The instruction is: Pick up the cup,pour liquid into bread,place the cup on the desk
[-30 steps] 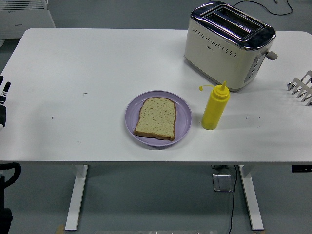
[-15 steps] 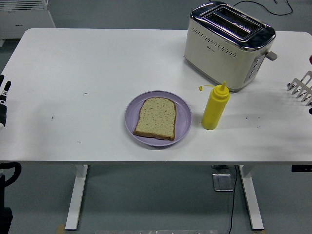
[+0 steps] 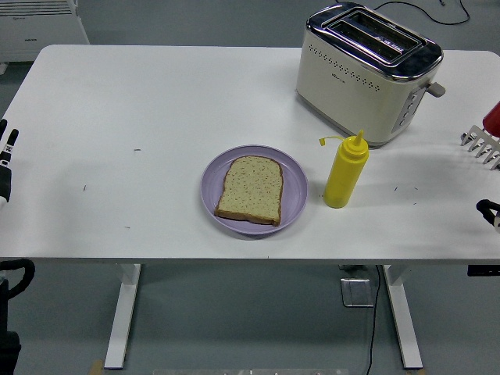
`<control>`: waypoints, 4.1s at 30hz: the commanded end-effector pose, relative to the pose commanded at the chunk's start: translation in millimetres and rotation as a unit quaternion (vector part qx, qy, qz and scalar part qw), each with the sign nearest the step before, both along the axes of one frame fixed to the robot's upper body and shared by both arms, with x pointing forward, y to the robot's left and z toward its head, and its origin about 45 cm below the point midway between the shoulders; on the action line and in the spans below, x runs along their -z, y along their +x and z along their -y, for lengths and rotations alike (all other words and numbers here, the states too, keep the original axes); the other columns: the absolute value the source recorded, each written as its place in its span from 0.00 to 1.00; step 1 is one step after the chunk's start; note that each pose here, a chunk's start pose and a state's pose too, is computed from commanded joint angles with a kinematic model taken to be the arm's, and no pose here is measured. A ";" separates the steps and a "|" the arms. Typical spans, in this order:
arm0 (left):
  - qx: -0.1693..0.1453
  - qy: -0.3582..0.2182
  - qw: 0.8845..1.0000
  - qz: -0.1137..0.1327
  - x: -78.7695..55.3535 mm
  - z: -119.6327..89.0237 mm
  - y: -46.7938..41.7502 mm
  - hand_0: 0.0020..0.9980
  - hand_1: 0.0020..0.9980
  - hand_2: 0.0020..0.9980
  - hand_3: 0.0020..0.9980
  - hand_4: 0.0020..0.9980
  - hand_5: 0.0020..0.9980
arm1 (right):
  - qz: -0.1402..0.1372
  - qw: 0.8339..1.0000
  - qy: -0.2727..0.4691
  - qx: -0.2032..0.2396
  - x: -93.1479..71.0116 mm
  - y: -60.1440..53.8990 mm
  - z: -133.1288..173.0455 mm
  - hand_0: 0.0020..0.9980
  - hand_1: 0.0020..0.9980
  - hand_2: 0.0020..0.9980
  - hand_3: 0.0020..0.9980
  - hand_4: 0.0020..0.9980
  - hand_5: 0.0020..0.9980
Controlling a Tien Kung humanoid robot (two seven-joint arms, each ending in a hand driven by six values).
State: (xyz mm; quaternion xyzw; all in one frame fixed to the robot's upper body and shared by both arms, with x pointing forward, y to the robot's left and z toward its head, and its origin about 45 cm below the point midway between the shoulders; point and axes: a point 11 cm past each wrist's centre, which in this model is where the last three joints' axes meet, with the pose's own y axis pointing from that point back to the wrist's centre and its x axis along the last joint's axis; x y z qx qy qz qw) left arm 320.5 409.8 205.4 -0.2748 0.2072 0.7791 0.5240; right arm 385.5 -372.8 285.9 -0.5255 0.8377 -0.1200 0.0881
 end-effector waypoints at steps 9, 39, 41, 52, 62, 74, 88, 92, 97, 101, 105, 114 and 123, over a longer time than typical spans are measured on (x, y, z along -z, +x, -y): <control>0.000 0.000 1.000 0.001 -0.4 0.0 0.3 0.83 0.83 0.85 0.74 0.66 1.00 | -0.022 1.000 0.001 -0.011 25.7 -3.8 -10.6 0.02 0.11 0.23 0.28 0.70 0.05; 0.000 0.000 1.000 0.001 -0.4 -0.1 0.4 0.83 0.84 0.85 0.75 0.67 1.00 | -0.068 0.995 0.023 -0.067 113.6 -17.0 -71.3 0.12 0.14 0.25 0.28 0.70 0.05; 0.000 0.000 1.000 0.001 -0.3 0.1 0.5 0.83 0.84 0.85 0.75 0.67 1.00 | -0.072 0.995 0.025 -0.066 116.4 -16.6 -71.4 0.12 0.14 0.25 0.28 0.70 0.05; 0.002 0.000 1.000 0.000 0.0 1.1 0.8 0.83 0.84 0.85 0.75 0.67 1.00 | -0.082 0.994 0.029 -0.071 124.4 -13.8 -77.3 0.16 0.18 0.26 0.29 0.70 0.06; 0.003 0.000 1.000 -0.002 1.5 1.9 0.3 0.83 0.84 0.85 0.75 0.66 1.00 | -0.091 0.993 0.029 -0.073 130.2 -11.0 -81.4 0.17 0.17 0.27 0.29 0.71 0.06; 0.002 -0.001 1.000 -0.004 2.9 2.0 -0.6 0.83 0.84 0.85 0.75 0.66 1.00 | -0.103 0.991 0.029 -0.075 139.3 -14.6 -80.7 0.20 0.25 0.34 0.36 0.72 0.08; -0.001 -0.001 1.000 -0.001 1.0 0.2 -0.1 0.83 0.84 0.85 0.75 0.66 1.00 | -0.102 0.991 0.023 -0.078 137.3 -16.1 -85.4 0.27 0.30 0.38 0.38 0.74 0.09; -0.001 -0.002 1.000 -0.001 1.1 0.0 -0.3 0.83 0.84 0.85 0.75 0.66 1.00 | -0.101 0.992 0.022 -0.077 136.1 -14.9 -86.7 0.27 0.30 0.38 0.38 0.74 0.09; -0.001 -0.002 1.000 -0.001 1.0 0.0 -0.3 0.83 0.84 0.85 0.74 0.66 1.00 | -0.102 0.992 0.019 -0.077 136.6 -14.8 -86.3 0.27 0.29 0.38 0.38 0.74 0.10; -0.002 -0.002 1.000 0.000 0.7 -0.1 -0.2 0.83 0.84 0.85 0.74 0.66 1.00 | -0.103 0.992 0.019 -0.074 137.8 -16.1 -83.5 0.27 0.29 0.38 0.38 0.74 0.10; -0.002 -0.002 1.000 0.000 0.4 -0.4 -0.2 0.83 0.83 0.85 0.74 0.66 1.00 | -0.103 0.992 0.019 -0.073 137.6 -18.0 -81.1 0.26 0.28 0.38 0.38 0.75 0.09; -0.002 -0.001 1.000 0.000 0.2 -0.5 -0.1 0.83 0.83 0.85 0.74 0.66 1.00 | -0.104 0.992 0.022 -0.074 138.3 -23.8 -80.2 0.26 0.28 0.38 0.38 0.75 0.09; -0.002 -0.002 1.000 0.001 0.2 -0.7 -0.1 0.83 0.83 0.84 0.74 0.67 1.00 | -0.104 0.991 0.021 -0.081 139.3 -26.2 -83.4 0.33 0.37 0.43 0.45 0.74 0.08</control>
